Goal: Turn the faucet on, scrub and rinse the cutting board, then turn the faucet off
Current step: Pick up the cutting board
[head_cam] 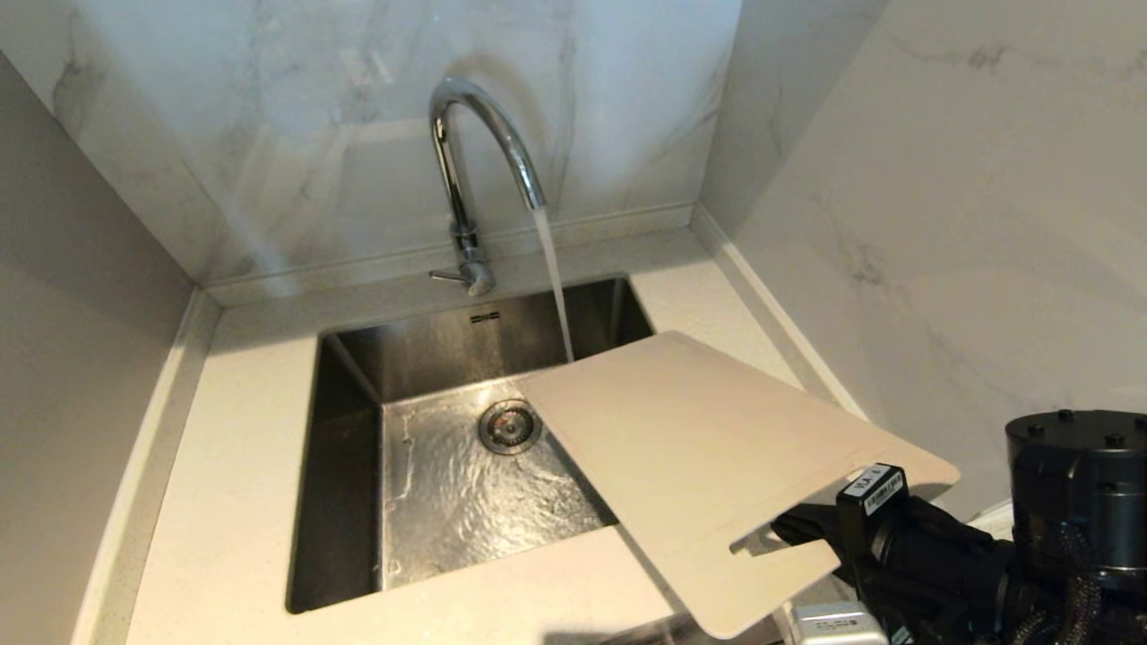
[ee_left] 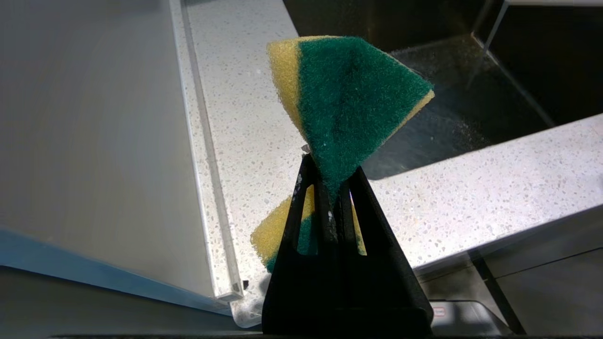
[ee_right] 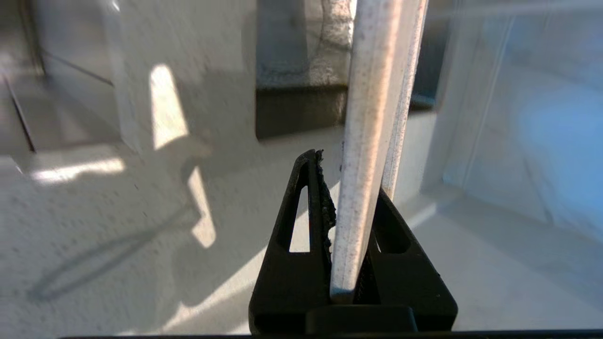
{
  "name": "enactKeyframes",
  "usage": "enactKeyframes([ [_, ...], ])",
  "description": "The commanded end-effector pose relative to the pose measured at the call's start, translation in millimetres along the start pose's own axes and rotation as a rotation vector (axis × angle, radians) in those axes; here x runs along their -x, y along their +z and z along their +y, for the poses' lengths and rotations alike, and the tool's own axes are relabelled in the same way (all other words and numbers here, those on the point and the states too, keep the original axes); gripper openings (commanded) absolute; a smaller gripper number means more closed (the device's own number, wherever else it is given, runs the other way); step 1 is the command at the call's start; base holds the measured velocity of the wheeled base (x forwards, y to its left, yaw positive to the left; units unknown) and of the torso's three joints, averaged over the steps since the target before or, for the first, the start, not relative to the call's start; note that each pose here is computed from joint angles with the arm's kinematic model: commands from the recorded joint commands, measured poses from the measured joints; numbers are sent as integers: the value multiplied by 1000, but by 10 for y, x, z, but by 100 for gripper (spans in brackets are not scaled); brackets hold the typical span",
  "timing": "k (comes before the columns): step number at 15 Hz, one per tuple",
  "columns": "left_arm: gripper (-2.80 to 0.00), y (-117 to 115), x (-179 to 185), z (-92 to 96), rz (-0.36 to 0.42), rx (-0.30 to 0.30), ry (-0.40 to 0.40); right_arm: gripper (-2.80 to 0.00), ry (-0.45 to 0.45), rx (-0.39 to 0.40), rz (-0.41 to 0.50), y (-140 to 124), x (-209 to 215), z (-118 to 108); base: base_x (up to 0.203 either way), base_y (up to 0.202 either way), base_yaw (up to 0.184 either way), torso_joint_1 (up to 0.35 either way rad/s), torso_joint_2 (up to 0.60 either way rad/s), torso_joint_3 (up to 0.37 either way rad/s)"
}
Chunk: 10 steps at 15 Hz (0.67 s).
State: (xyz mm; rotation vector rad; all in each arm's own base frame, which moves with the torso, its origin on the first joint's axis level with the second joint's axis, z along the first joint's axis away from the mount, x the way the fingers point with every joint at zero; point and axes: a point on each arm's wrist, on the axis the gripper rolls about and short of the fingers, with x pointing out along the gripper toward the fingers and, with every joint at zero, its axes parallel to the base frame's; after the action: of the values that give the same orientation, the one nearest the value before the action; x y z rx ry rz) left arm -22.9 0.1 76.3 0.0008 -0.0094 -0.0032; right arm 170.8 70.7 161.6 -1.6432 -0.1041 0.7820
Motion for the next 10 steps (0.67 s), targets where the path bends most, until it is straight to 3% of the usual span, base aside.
enactKeyframes([
  [1, -280, -4, 0, 0, -1, -1, 0, -280, 0, 24, -27, 9, 1, 16, 0, 0, 0, 0, 0, 0],
  [10, -280, -4, 0, 0, -1, -1, 0, -280, -30, 149, -145, 39, 6, -10, 0, 0, 0, 0, 0, 0],
])
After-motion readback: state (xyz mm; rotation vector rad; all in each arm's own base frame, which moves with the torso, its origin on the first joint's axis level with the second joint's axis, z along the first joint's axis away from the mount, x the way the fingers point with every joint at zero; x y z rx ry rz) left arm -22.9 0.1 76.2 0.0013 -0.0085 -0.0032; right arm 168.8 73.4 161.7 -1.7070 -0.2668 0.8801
